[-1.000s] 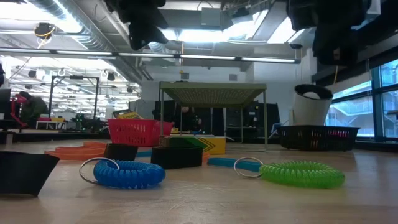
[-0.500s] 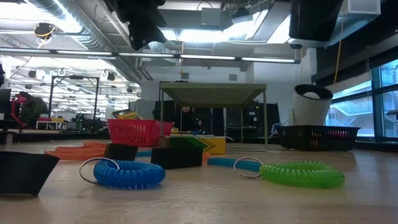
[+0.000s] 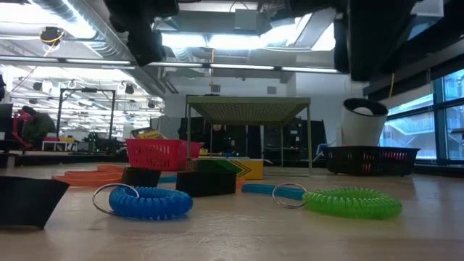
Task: Pick & Place Office Desk Supplies
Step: Put the green spring rubber band into the yellow bin
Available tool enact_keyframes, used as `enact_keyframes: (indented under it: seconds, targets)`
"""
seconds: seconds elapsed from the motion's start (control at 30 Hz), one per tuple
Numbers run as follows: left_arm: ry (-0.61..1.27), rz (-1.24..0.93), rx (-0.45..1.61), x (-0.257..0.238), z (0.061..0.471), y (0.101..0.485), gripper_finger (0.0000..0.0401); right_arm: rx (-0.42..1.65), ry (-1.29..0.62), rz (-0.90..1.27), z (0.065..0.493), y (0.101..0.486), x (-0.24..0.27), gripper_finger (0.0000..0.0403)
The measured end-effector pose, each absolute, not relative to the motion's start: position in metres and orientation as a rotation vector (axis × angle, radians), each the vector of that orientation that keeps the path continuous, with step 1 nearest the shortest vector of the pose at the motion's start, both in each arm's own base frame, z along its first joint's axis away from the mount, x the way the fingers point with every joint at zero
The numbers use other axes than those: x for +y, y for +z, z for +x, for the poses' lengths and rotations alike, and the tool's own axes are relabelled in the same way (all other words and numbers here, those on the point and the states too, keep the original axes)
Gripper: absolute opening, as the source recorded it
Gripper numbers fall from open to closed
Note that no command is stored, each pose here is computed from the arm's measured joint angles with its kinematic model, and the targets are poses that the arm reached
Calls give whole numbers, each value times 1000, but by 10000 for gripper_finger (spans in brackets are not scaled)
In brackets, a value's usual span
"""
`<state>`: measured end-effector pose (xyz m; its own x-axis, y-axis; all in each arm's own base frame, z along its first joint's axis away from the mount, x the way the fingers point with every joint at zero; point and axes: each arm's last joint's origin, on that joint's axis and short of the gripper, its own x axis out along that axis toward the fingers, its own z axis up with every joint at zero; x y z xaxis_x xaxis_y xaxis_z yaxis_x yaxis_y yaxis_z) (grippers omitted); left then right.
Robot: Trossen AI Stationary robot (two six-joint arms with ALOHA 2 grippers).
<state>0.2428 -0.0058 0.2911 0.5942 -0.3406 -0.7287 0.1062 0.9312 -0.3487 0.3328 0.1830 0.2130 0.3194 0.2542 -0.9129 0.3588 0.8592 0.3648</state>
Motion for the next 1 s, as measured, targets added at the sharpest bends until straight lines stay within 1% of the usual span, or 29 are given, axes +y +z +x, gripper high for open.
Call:
enact_keyframes:
  seconds: [0.1, 0.17, 0.27, 0.4, 0.5, 0.6, 0.7, 1.0]
  targets:
    - [-338, -277, 904, -16, 242, 292, 161, 1265, -72, 589, 339, 201, 188, 40]
    - [-361, -263, 907, -22, 242, 291, 161, 1270, -50, 602, 344, 193, 192, 49]
    - [-389, -247, 912, -30, 241, 291, 161, 1280, -34, 622, 348, 184, 195, 77]
    - [-410, -228, 918, -38, 240, 291, 161, 1307, -75, 634, 349, 173, 195, 118]
    - [-417, -223, 921, -42, 240, 291, 161, 1310, -124, 622, 350, 167, 194, 134]
    - [-411, -218, 922, -44, 239, 291, 161, 1311, -170, 591, 349, 163, 192, 136]
    - [-405, -223, 924, -44, 239, 291, 161, 1318, -207, 552, 347, 161, 190, 129]
    - [-399, -233, 926, -44, 239, 291, 161, 1309, -216, 509, 345, 155, 191, 103]
